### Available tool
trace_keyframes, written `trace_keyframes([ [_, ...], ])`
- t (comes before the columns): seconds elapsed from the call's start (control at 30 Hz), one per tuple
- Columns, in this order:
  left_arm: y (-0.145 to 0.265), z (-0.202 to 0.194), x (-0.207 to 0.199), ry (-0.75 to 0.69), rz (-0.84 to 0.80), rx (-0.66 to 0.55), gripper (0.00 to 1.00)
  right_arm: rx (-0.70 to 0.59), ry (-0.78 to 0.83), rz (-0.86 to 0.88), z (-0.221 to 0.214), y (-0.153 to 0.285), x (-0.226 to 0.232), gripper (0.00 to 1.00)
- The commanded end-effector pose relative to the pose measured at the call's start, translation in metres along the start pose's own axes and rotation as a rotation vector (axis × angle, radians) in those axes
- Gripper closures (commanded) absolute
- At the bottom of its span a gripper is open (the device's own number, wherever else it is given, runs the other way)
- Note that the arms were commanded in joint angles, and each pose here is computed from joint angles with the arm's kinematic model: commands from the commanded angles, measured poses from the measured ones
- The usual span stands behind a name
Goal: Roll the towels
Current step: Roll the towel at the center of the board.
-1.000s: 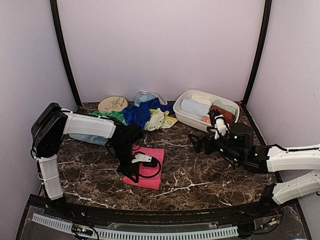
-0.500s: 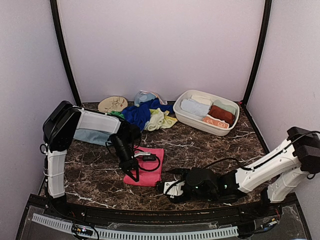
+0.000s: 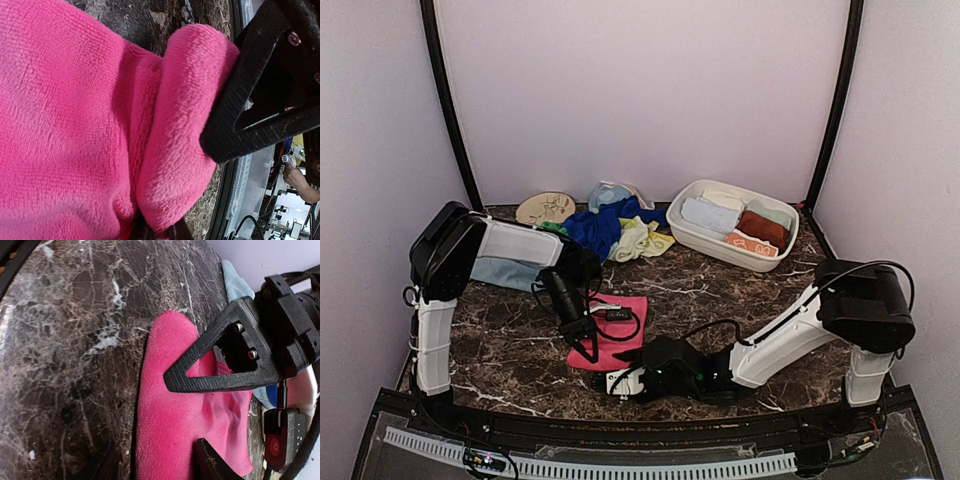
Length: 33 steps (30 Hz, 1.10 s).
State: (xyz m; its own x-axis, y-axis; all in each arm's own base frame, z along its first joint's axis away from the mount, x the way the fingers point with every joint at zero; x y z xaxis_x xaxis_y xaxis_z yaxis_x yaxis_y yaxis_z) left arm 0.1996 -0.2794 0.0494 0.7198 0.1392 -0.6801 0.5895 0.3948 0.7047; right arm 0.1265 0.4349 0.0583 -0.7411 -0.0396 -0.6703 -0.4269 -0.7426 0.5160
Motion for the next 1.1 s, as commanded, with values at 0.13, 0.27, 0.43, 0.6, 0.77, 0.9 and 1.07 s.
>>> trace_keyframes([
  [0.13,-0.011,-0.019,0.026,0.0,0.074,0.062,0.76,0.01,-0.156,0.034,-0.012,-0.02,-0.007,0.63],
  [0.27,0.003,-0.017,0.017,-0.044,0.085,-0.033,0.58,0.04,-0.254,0.08,-0.022,-0.024,-0.005,0.68],
  [0.43,0.037,-0.025,0.018,-0.064,0.18,-0.201,0.4,0.071,-0.377,0.191,-0.028,-0.027,0.0,0.79],
  [0.6,0.071,-0.035,0.014,-0.125,0.333,-0.341,0.36,0.111,-0.53,0.288,-0.037,-0.031,-0.003,0.86],
  [0.77,0.084,-0.048,-0.003,-0.182,0.384,-0.361,0.36,0.13,-0.683,0.403,-0.043,-0.036,-0.007,0.91],
  [0.9,0.084,-0.058,-0.014,-0.243,0.421,-0.356,0.37,0.115,-0.815,0.517,-0.039,-0.041,-0.013,0.95],
  [1.07,0.09,-0.056,-0.028,-0.334,0.481,-0.352,0.38,0.107,-0.998,0.667,-0.043,-0.049,-0.016,0.98],
])
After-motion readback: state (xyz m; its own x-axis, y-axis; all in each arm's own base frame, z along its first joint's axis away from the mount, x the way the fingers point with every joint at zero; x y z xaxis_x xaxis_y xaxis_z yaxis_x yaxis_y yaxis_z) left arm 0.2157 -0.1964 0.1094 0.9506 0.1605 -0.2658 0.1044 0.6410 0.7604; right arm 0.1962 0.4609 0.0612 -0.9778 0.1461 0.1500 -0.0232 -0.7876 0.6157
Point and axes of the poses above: each gripper's point midway between its finger pads, its own y axis back along the fingers, its own x axis along the line the jaws close on, z = x × y, the point moved 3 cm from there along y, back along the fingers
